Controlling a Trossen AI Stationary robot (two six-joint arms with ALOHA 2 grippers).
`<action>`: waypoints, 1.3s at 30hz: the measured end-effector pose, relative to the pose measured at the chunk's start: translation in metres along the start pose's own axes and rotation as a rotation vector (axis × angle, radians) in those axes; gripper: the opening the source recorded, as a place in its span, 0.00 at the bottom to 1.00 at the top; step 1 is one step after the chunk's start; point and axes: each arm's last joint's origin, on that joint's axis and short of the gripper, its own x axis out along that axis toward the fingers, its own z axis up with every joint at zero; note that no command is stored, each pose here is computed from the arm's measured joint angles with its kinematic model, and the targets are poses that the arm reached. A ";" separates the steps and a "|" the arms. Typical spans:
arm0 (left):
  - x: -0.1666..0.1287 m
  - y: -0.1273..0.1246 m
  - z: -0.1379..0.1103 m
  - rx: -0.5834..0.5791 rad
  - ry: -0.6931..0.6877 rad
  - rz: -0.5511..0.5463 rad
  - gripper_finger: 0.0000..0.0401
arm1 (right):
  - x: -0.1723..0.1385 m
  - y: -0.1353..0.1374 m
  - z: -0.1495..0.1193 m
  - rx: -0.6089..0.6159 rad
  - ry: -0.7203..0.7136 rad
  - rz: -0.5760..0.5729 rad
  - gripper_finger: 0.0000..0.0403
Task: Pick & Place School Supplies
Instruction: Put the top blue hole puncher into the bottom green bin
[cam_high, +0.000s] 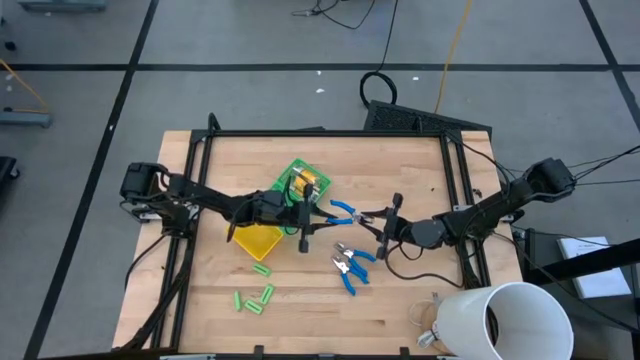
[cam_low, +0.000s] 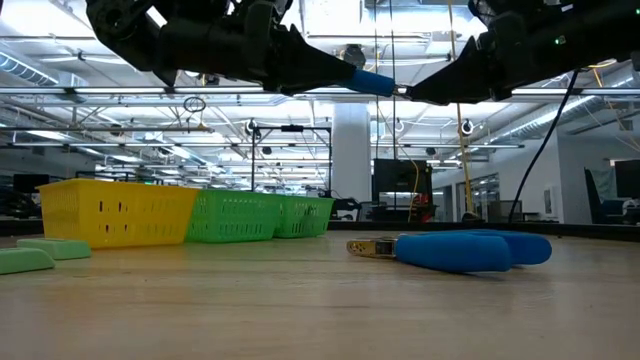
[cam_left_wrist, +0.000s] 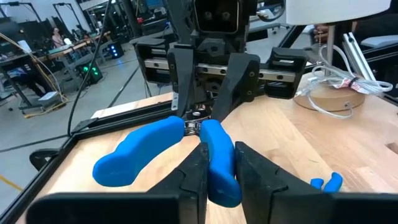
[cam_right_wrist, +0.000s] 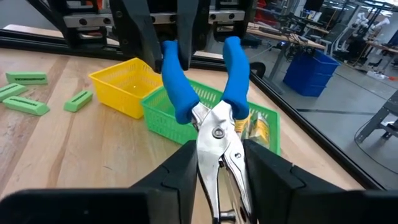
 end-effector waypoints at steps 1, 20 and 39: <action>0.000 0.000 0.000 0.003 0.000 0.001 0.16 | 0.000 0.000 0.000 0.001 0.000 -0.001 0.28; -0.066 0.017 0.029 0.031 0.287 0.073 0.09 | -0.024 0.001 0.013 -0.014 -0.024 0.075 0.42; -0.169 0.000 -0.037 -0.232 0.353 0.038 0.09 | -0.026 0.001 0.013 -0.001 -0.019 0.077 0.40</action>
